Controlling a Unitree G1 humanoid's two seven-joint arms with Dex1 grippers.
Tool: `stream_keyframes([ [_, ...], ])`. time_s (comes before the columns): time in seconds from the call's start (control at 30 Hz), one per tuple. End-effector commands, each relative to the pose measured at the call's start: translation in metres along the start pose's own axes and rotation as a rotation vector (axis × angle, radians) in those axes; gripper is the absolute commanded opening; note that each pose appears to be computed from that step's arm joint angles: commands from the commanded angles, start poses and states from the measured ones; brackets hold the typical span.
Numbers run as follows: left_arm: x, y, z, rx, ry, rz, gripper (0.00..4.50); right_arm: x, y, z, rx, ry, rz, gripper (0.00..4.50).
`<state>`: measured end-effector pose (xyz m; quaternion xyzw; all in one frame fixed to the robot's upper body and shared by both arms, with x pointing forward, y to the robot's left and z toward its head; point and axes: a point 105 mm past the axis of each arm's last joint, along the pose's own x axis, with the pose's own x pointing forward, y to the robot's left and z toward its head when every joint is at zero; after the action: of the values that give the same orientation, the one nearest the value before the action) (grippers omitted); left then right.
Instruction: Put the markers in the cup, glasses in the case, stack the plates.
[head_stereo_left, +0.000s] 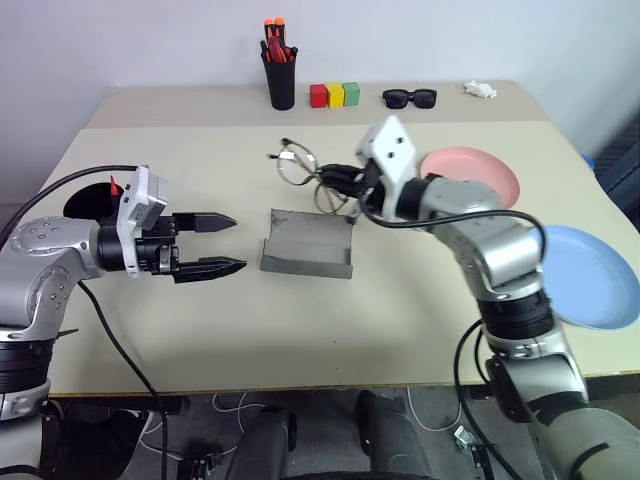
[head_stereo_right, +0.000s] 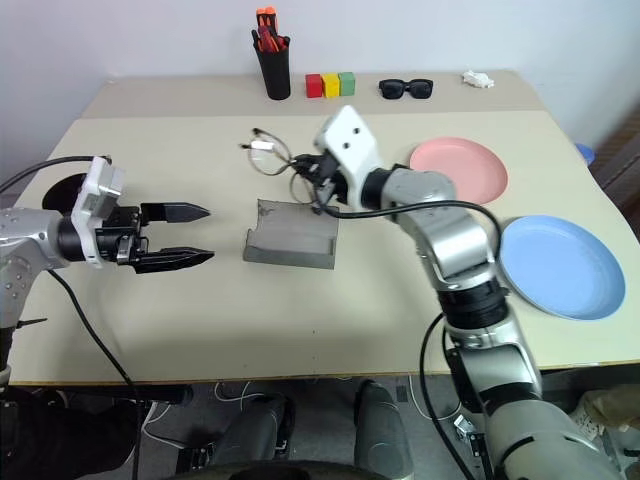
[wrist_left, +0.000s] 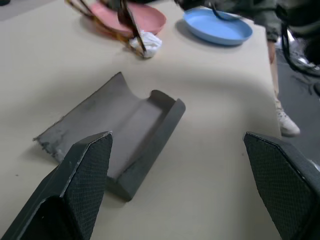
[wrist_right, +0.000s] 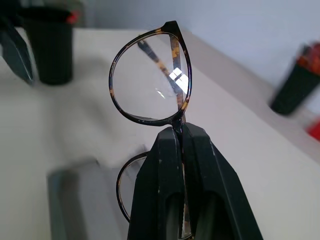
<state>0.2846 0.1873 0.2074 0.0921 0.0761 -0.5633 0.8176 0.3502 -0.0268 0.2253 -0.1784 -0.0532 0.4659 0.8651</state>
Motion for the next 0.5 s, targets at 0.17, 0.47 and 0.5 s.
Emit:
stream_keyframes([
  [0.17, -0.012, -0.002, 0.009, 0.04, -0.013, 0.031, 4.29, 0.011, 0.013, -0.035, -0.003, 0.066, 0.005, 0.07],
  [0.47, -0.011, -0.003, 0.007, 0.052, -0.014, 0.03, 4.29, 0.008, 0.028, -0.065, -0.114, 0.206, 0.068, 0.07],
  [0.5, -0.011, -0.002, 0.007, 0.054, -0.014, 0.031, 4.29, 0.008, 0.031, -0.066, -0.117, 0.21, 0.087, 0.07],
])
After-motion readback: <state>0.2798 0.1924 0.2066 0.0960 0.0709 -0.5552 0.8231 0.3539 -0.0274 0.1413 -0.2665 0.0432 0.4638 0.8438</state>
